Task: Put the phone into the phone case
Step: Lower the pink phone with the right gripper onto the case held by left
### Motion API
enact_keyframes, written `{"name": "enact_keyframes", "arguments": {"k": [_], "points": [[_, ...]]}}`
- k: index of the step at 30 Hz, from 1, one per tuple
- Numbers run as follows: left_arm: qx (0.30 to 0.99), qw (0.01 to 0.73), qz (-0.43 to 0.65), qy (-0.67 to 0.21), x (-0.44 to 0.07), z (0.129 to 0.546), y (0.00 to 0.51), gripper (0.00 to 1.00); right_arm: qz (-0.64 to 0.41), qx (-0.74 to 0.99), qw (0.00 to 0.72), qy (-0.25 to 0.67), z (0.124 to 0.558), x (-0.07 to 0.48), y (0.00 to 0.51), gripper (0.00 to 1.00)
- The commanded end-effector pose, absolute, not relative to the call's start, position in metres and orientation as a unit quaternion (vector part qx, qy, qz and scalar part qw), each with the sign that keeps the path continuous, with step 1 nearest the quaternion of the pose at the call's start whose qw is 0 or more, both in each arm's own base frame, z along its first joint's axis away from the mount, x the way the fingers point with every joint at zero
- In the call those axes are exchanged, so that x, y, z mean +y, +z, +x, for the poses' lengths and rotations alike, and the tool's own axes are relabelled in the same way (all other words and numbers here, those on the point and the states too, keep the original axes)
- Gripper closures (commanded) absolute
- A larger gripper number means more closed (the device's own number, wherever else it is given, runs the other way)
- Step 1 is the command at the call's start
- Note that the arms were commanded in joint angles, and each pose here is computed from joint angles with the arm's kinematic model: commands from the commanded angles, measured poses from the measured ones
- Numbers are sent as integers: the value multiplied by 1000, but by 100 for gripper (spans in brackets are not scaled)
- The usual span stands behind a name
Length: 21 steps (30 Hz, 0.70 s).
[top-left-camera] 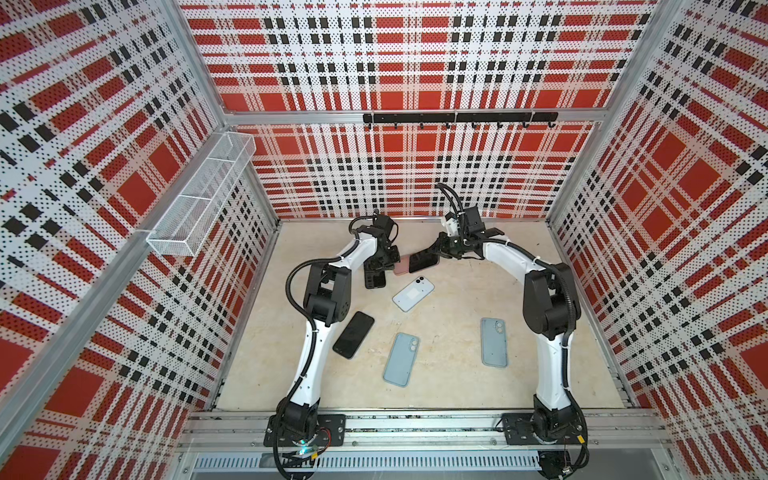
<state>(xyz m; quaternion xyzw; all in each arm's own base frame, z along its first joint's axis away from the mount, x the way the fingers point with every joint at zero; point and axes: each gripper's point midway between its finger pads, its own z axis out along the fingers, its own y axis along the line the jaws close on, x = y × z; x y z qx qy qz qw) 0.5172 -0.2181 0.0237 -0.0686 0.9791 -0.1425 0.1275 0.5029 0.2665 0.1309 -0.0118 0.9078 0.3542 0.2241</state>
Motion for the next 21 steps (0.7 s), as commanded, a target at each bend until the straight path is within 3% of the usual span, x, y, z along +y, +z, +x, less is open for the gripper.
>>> {"name": "enact_keyframes", "arguments": {"k": [1,21], "points": [[982,146,-63,-107,-213,515,24,100,-33,880,289,376,509,271,183,100],[987,138,68,-37,-233,467,25,100,-11,865,325,382,493,245,205,100]]}}
